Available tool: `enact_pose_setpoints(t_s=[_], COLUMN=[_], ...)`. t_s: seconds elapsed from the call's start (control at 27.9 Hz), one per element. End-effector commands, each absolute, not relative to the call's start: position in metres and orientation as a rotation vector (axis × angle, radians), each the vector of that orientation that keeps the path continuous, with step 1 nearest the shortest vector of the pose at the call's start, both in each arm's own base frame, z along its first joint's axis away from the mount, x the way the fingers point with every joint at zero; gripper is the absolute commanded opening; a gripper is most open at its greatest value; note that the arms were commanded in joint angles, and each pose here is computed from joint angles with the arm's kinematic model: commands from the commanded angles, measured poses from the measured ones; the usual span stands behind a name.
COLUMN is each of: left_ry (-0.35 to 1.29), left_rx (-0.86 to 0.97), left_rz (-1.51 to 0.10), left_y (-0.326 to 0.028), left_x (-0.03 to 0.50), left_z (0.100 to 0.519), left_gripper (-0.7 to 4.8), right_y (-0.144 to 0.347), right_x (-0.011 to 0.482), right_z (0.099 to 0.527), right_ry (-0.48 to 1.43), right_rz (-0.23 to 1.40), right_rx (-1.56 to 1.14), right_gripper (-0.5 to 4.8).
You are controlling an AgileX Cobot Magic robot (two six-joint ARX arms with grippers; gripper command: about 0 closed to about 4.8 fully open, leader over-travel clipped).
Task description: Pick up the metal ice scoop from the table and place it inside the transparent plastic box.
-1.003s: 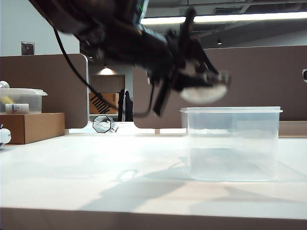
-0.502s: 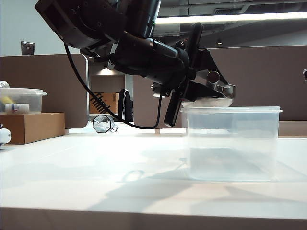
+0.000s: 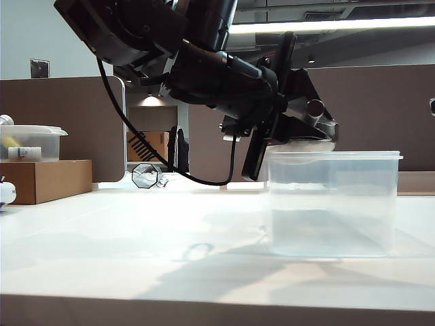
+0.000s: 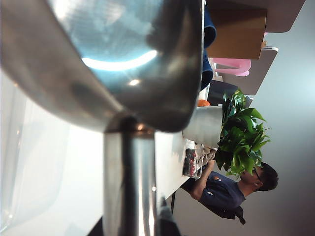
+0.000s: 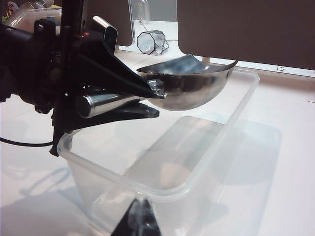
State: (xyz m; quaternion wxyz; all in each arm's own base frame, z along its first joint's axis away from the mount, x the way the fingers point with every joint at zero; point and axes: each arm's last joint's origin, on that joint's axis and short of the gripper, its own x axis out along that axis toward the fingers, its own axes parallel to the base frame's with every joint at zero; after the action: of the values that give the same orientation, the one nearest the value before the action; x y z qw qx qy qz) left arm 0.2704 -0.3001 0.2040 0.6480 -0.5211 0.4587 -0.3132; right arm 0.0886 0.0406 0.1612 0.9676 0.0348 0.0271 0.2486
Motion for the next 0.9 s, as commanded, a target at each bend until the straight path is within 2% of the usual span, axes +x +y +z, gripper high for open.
enact_pose_setpoints(t_s=[0.04, 0.32, 0.36, 0.47, 0.5, 0.9], left_ry=[1.056, 1.051, 1.051, 1.054, 1.054, 1.077], left_rx=[-1.192, -1.192, -1.192, -1.195, -1.195, -1.192], left_rz=[-0.710, -0.708, -0.707, -0.706, -0.706, -0.744], left_y=[-0.3020, -0.3025, -0.3025, -0.3025, -0.3025, -0.3033], left_x=[0.2685, 0.2682, 0.2682, 0.2682, 0.2682, 0.2674], left_z=[0.2055, 0.2057, 0.2057, 0.2057, 0.2057, 0.2073], left_gripper=[-0.06, 0.01, 0.19, 1.99, 2.20, 2.19], right_y=[0.0407, 0.0407, 0.0408, 0.0408, 0.0408, 0.0408], right_x=[0.0885, 0.0885, 0.0885, 0.0885, 0.0885, 0.0885], right_z=[0.1626, 0.1626, 0.1626, 0.1626, 0.1626, 0.1626], right_ry=[0.042, 0.042, 0.042, 0.042, 0.042, 0.042], right_rz=[0.506, 0.506, 0.506, 0.506, 0.506, 0.506], right_rx=[0.070, 0.070, 0.070, 0.070, 0.070, 0.070], right_gripper=[-0.01, -0.01, -0.01, -0.01, -0.01, -0.01])
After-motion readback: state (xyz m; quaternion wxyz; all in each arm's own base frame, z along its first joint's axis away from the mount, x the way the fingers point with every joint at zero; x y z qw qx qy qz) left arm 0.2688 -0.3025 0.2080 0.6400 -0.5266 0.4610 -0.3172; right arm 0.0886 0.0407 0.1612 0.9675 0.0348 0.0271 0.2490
